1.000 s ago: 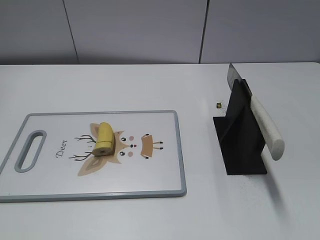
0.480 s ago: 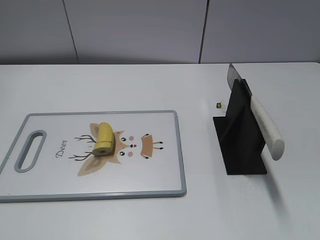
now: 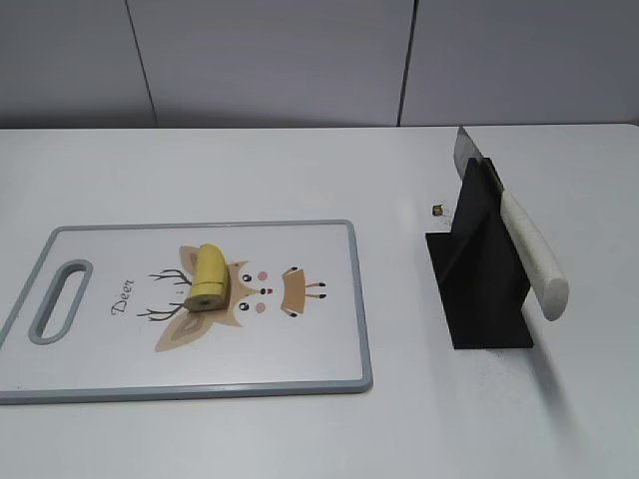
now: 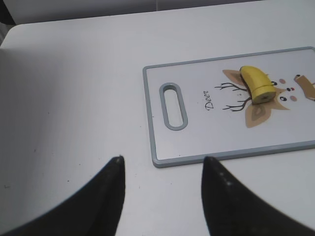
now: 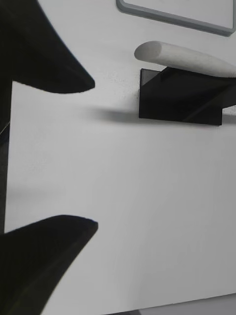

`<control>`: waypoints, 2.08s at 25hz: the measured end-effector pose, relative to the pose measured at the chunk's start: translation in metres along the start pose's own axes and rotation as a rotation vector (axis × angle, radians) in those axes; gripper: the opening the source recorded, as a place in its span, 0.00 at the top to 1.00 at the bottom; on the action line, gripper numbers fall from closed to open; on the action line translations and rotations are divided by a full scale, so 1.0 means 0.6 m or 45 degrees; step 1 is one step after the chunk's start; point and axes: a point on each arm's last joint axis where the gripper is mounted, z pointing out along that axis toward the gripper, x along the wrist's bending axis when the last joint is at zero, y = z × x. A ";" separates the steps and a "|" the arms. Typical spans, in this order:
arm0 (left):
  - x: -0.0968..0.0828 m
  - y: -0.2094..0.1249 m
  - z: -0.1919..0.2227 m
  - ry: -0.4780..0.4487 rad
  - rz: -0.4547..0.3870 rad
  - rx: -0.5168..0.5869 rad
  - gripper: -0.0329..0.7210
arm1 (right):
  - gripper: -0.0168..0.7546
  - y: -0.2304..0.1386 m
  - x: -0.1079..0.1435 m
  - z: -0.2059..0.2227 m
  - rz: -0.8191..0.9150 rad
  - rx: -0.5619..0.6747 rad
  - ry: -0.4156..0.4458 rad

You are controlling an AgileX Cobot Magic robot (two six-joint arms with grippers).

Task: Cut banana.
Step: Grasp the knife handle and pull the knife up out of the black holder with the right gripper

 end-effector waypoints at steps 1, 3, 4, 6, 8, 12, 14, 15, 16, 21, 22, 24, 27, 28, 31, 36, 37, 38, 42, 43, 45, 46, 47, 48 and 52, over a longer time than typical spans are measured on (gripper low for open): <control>0.000 0.000 0.000 0.000 0.000 0.000 0.31 | 0.22 0.010 0.000 0.004 0.001 0.019 -0.001; 0.000 0.000 0.000 0.000 0.000 0.000 0.31 | 0.22 0.027 0.001 0.015 0.003 0.059 -0.002; 0.000 0.000 0.000 0.000 0.000 0.000 0.31 | 0.22 0.033 0.002 0.019 0.000 0.074 0.002; 0.000 0.000 0.000 0.000 0.000 0.000 0.31 | 0.22 0.046 0.006 0.029 -0.019 0.107 0.019; 0.000 0.000 0.000 0.000 0.000 0.000 0.31 | 0.22 0.057 0.017 0.038 -0.069 0.130 0.065; 0.000 0.000 0.000 0.000 0.000 0.000 0.31 | 0.22 0.079 0.057 0.055 -0.211 0.194 0.188; 0.000 0.000 0.000 0.000 0.000 0.000 0.31 | 0.22 0.092 0.079 0.062 -0.248 0.222 0.233; 0.000 0.000 0.000 0.000 0.000 0.000 0.31 | 0.22 0.099 0.089 0.066 -0.259 0.238 0.253; 0.000 0.000 0.000 0.000 0.000 0.000 0.31 | 0.22 0.106 0.098 0.073 -0.255 0.258 0.262; 0.000 0.000 0.000 0.000 0.000 0.000 0.31 | 0.22 0.134 0.122 0.118 -0.185 0.370 0.246; 0.000 0.000 0.000 0.000 0.000 0.000 0.31 | 0.22 0.137 0.126 0.130 -0.170 0.401 0.235; 0.000 0.000 0.000 0.000 0.000 0.000 0.31 | 0.22 0.141 0.133 0.156 -0.148 0.471 0.210; 0.000 0.000 0.000 0.000 0.000 0.000 0.31 | 0.22 0.142 0.142 0.193 -0.130 0.576 0.174; 0.000 0.000 0.000 0.000 0.000 0.000 0.31 | 0.22 0.141 0.144 0.204 -0.120 0.607 0.162; 0.000 0.000 0.000 0.000 0.000 0.000 0.31 | 0.22 0.135 0.149 0.238 -0.111 0.691 0.130; 0.000 0.000 0.000 0.000 0.000 0.000 0.31 | 0.25 0.122 0.151 0.285 -0.105 0.803 0.086; 0.000 0.000 0.000 0.000 0.000 0.000 0.31 | 0.26 0.120 0.151 0.294 -0.103 0.822 0.077; 0.000 0.000 0.000 0.000 0.000 0.000 0.31 | 0.27 0.118 0.150 0.301 -0.099 0.834 0.071; 0.000 0.000 0.000 0.000 0.000 0.000 0.31 | 0.30 0.108 0.149 0.332 -0.091 0.896 0.044; 0.000 0.000 0.000 0.000 0.000 0.000 0.31 | 0.31 0.106 0.149 0.339 -0.092 0.906 0.040; 0.000 0.000 0.000 0.000 0.000 0.000 0.31 | 0.32 0.102 0.150 0.349 -0.089 0.917 0.038; 0.000 0.000 0.000 0.000 0.000 0.000 0.31 | 0.33 0.101 0.151 0.353 -0.088 0.923 0.037; 0.000 0.000 0.000 0.000 0.000 0.000 0.31 | 0.33 0.100 0.152 0.357 -0.087 0.927 0.036; 0.000 0.000 0.000 0.000 0.000 0.000 0.31 | 0.33 0.099 0.152 0.362 -0.087 0.933 0.034; 0.000 0.000 0.000 0.000 0.000 0.000 0.31 | 0.39 0.096 0.153 0.371 -0.087 0.947 0.029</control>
